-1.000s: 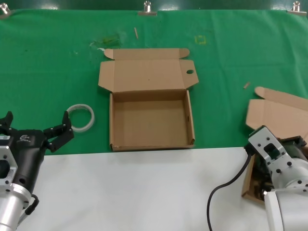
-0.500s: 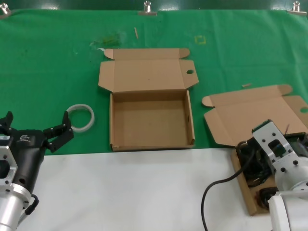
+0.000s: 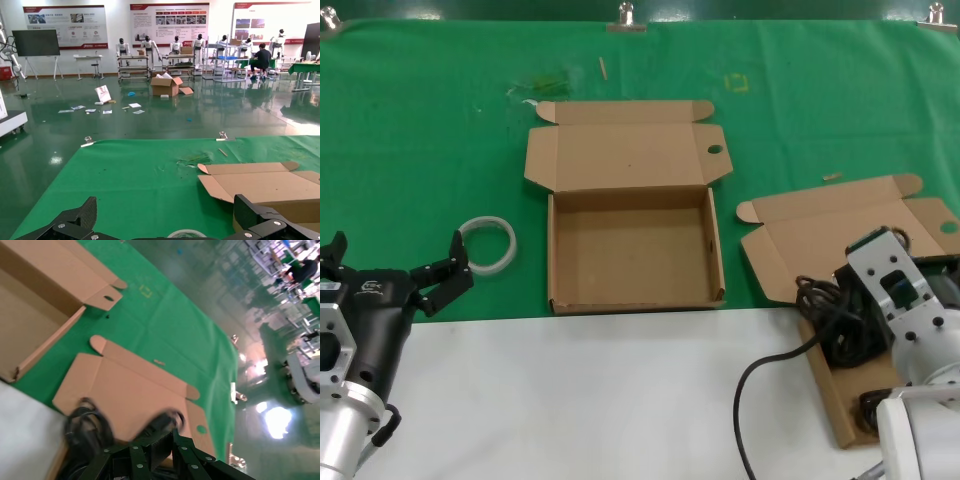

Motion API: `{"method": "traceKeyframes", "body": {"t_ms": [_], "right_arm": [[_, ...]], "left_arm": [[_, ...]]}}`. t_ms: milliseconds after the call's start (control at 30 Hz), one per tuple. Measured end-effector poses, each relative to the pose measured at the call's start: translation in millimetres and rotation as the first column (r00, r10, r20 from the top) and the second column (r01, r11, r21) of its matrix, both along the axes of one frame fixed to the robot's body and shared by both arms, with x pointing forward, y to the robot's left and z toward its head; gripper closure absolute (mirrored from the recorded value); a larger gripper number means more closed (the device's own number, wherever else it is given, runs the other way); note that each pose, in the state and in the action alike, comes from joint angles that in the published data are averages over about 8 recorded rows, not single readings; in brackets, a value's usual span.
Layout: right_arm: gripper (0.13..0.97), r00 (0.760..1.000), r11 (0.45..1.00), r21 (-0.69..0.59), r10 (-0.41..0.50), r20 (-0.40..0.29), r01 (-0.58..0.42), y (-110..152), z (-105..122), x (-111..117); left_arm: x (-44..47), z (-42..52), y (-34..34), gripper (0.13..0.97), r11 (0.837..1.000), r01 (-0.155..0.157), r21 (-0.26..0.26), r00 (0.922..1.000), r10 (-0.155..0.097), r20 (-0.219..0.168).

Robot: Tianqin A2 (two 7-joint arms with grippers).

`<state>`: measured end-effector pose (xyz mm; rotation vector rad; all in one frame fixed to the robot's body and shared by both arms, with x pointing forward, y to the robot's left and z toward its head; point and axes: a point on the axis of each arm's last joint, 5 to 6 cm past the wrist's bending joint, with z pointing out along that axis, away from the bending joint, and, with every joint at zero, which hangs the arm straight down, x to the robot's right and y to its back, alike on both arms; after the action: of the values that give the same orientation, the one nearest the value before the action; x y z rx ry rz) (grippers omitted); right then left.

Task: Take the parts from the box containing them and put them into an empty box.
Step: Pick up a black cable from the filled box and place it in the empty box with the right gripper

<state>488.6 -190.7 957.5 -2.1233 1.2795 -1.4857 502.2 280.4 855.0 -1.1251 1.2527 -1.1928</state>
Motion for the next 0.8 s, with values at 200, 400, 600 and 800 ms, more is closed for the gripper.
{"method": "traceKeyframes", "body": {"t_ms": [200, 400, 600, 800], "right_arm": [[0.957, 0.999, 0.999, -0.031, -0.028, 0.027, 0.029, 0, 8, 3], [0.957, 0.996, 0.995, -0.071, -0.066, 0.058, 0.071, -2, 16, 5], [0.957, 0.992, 0.99, -0.094, -0.096, 0.079, 0.103, -4, 20, 6], [0.957, 0.99, 0.989, -0.11, -0.092, 0.102, 0.104, -2, 28, 10]], "left_arm": [[0.0, 0.0, 0.0, 0.132, 1.0, 0.0, 0.0, 1.0, 0.0, 0.0], [0.0, 0.0, 0.0, 0.132, 1.0, 0.0, 0.0, 1.0, 0.0, 0.0], [0.0, 0.0, 0.0, 0.132, 1.0, 0.0, 0.0, 1.0, 0.0, 0.0], [0.0, 0.0, 0.0, 0.132, 1.0, 0.0, 0.0, 1.0, 0.0, 0.0]]}}
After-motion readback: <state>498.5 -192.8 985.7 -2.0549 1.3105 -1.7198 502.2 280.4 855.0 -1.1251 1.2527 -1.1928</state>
